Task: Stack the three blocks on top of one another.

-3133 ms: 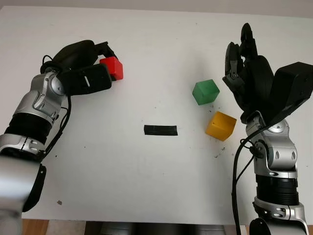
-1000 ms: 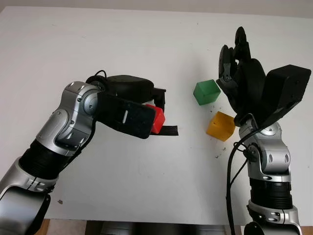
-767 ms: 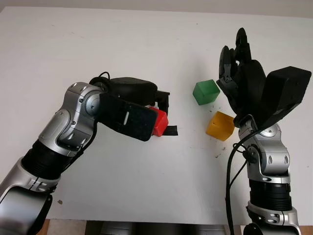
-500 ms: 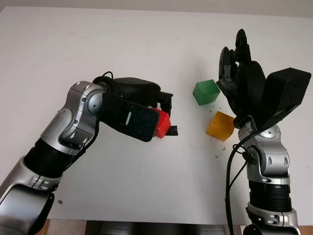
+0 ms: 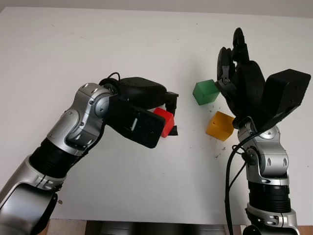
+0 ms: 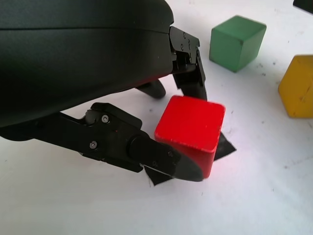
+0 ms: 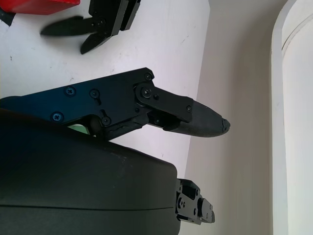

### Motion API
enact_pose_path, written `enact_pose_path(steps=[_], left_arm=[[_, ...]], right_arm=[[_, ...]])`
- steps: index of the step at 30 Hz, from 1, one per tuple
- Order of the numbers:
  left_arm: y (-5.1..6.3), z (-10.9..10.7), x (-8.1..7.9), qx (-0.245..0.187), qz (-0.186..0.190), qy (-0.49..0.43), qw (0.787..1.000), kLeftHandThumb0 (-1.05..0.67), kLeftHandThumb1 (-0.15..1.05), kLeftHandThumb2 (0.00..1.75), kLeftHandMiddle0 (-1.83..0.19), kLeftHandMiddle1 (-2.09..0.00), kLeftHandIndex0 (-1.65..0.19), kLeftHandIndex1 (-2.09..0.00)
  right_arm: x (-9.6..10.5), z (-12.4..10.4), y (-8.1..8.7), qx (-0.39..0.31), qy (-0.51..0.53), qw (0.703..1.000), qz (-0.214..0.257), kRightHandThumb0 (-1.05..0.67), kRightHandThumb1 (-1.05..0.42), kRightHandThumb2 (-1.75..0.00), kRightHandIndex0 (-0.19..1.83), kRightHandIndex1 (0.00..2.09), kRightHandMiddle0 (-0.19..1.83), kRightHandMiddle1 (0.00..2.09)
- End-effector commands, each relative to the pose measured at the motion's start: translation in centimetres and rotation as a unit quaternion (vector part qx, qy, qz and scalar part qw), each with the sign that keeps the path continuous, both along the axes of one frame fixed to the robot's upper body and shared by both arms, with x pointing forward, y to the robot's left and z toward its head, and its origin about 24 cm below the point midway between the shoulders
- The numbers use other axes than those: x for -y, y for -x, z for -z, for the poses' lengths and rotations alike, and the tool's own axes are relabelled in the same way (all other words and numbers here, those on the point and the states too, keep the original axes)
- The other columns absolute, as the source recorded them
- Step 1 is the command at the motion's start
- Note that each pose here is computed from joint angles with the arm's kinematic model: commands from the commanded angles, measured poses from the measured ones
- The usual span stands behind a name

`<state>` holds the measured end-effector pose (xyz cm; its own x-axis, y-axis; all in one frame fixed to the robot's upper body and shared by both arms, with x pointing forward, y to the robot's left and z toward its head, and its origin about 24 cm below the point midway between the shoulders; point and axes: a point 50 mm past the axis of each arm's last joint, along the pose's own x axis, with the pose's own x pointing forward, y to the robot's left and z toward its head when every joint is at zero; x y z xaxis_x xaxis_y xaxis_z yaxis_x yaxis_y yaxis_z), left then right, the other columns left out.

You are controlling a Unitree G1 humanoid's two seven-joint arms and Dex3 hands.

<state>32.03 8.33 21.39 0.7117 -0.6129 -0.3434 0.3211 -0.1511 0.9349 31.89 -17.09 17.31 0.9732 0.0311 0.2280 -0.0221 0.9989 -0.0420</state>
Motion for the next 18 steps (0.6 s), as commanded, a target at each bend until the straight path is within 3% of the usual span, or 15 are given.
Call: enact_pose_path(steps=[1,3,12,18], left_arm=[[0.3,0.3,0.1,-0.005,0.004,-0.012,1.000,-0.69,0.99,0.05,0.03,-0.09,0.02,-0.32],[0.4,0.2,0.1,-0.005,0.005,-0.013,1.000,-0.70,0.98,0.05,0.04,-0.05,0.03,-0.19],[1.0,-0.8,-0.3,-0.028,0.008,0.002,1.000,-0.78,0.97,0.05,0.13,-0.02,0.11,-0.07],[1.6,-3.3,-2.9,-0.089,0.010,0.114,0.989,-1.01,1.04,0.12,0.19,0.00,0.19,0.00]], right_arm=[[0.1,0.3,0.2,0.001,-0.004,1.000,-0.001,-0.59,-1.05,-0.65,-0.19,0.00,-0.19,0.00],[0.1,0.3,0.2,0.001,-0.003,1.000,-0.001,-0.58,-1.05,-0.65,-0.19,0.00,-0.19,0.00],[0.3,0.3,0.3,0.003,0.004,1.000,-0.003,-0.57,-1.05,-0.66,-0.19,0.00,-0.19,0.00],[1.1,-0.5,0.9,0.019,0.034,0.999,-0.007,-0.59,-1.05,-0.66,-0.19,0.00,-0.19,0.00]])
